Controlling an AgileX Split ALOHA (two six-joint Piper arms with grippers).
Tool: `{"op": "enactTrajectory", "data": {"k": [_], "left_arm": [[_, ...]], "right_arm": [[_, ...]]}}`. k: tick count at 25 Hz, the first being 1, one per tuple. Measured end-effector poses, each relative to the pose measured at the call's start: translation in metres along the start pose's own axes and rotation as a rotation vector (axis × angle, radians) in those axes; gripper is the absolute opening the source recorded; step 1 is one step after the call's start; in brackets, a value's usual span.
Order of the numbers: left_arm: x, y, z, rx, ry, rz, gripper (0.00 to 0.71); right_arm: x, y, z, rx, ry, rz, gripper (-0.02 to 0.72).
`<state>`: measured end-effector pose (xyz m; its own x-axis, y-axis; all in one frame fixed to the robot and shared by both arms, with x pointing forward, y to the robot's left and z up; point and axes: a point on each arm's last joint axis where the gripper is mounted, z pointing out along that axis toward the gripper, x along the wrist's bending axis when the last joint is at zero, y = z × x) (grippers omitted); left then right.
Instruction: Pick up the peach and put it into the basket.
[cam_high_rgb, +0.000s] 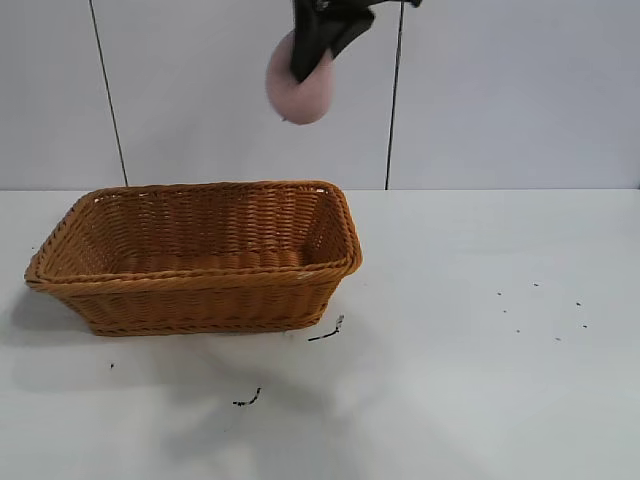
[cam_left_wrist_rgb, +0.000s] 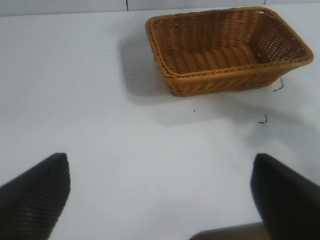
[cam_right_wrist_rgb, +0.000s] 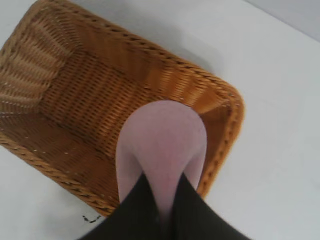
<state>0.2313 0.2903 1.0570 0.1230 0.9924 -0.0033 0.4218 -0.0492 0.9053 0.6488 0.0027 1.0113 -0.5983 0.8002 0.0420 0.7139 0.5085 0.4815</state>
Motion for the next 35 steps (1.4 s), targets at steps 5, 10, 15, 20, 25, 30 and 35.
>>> {"op": "enactTrajectory", "data": {"k": [5,10,15,20,25,30,35], "left_arm": [[0.000,0.000,0.000,0.000,0.000,0.000,0.694],[0.000,0.000,0.000,0.000,0.000,0.000,0.694],[0.000,0.000,0.000,0.000,0.000,0.000,0.694],[0.000,0.000,0.000,0.000,0.000,0.000,0.694],[0.000,0.000,0.000,0.000,0.000,0.000,0.694],[0.000,0.000,0.000,0.000,0.000,0.000,0.694],[0.000,0.000,0.000,0.000,0.000,0.000,0.694]], "right_arm": [[-0.003,-0.014,0.054,0.057,-0.016,-0.007,-0.016],[-0.005,-0.024,0.076,0.101,-0.036,0.009,0.030],[-0.005,-0.020,0.068,0.117,-0.035,0.002,0.514],[-0.003,0.000,0.033,0.054,-0.035,-0.013,0.678],[-0.015,0.020,-0.019,-0.044,-0.056,0.001,0.688],[-0.083,0.016,-0.037,-0.042,-0.123,0.114,0.688],[-0.187,-0.008,-0.056,-0.043,-0.228,0.298,0.688]]}}
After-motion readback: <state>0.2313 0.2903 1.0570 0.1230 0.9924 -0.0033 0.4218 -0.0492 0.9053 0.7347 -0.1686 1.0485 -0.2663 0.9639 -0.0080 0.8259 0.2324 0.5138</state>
